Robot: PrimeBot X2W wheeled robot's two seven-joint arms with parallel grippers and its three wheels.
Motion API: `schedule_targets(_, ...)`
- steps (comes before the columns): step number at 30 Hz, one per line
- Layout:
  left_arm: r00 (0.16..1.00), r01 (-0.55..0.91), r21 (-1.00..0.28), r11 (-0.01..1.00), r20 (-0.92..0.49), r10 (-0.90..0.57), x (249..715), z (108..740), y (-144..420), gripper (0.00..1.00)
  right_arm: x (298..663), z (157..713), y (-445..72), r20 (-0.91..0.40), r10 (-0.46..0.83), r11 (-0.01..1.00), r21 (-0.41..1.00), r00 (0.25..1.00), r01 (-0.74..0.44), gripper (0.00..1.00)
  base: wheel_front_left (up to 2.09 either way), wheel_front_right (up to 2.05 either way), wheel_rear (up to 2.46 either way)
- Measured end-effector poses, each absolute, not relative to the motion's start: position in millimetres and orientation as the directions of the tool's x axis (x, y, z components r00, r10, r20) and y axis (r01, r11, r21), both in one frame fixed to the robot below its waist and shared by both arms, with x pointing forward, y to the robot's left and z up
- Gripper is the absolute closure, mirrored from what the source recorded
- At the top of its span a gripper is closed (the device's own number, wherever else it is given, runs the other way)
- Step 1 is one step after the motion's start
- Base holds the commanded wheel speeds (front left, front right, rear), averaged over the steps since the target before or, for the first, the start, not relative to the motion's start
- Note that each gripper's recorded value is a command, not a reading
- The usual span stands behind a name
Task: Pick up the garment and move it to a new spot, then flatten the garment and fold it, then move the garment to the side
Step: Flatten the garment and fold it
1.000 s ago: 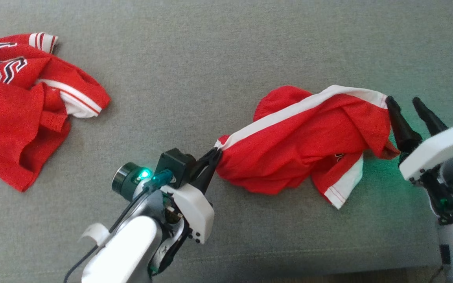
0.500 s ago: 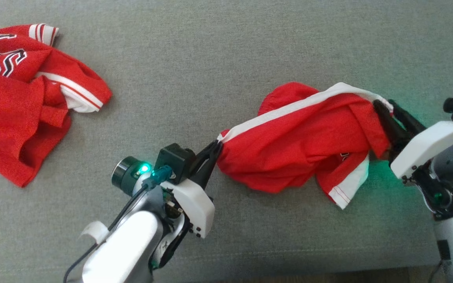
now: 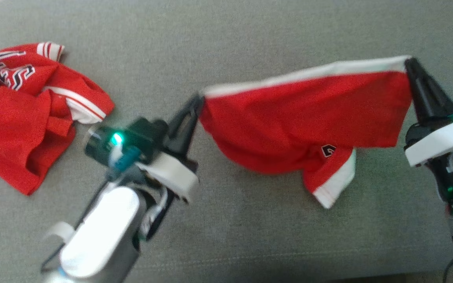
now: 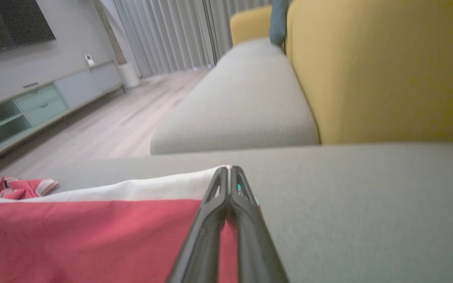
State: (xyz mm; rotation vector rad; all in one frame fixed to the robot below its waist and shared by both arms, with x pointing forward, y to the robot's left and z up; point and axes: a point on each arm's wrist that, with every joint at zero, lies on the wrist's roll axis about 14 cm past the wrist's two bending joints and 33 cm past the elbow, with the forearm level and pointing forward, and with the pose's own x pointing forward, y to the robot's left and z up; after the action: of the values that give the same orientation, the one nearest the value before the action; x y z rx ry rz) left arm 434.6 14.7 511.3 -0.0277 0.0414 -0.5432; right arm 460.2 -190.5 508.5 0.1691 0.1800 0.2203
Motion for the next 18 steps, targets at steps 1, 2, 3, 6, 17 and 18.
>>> schedule_targets(1, 0.86, 0.51, -0.018, 0.86, 0.015, -0.51, 439, 528, 17, 1.0, 460, 521, -191, -0.116, 0.228, 0.964, 0.168, 0.967, -0.207, 1.0, 0.0, 0.0, 0.0)
schedule_targets(2, 0.861, 0.506, 0.001, 0.862, 0.063, -0.505, 442, 544, 18, 1.0, 459, 535, -191, -0.074, 0.226, 0.966, 0.145, 0.971, -0.214, 1.0, 0.0, 0.0, 0.0)
schedule_targets(3, 0.86, 0.5, 0.015, 0.866, 0.106, -0.498, 444, 560, 19, 1.0, 457, 548, -191, -0.033, 0.224, 0.968, 0.123, 0.974, -0.219, 1.0, 0.0, 0.0, 0.0)
schedule_targets(6, 0.837, 0.505, 0.058, 0.861, 0.209, -0.505, 442, 600, 19, 1.0, 451, 590, -192, 0.093, 0.221, 0.972, 0.065, 0.971, -0.227, 1.0, 0.0, 0.0, 0.0)
schedule_targets(17, 0.763, 0.502, 0.154, 0.851, 0.383, -0.52, 432, 690, 15, 1.0, 420, 692, -204, 0.37, 0.171, 0.984, -0.022, 0.913, -0.176, 1.0, 0.0, 0.0, 0.0)
schedule_targets(18, 0.762, 0.501, 0.157, 0.851, 0.385, -0.52, 433, 693, 14, 1.0, 420, 694, -205, 0.371, 0.168, 0.985, -0.022, 0.913, -0.172, 1.0, 0.0, 0.0, 0.0)
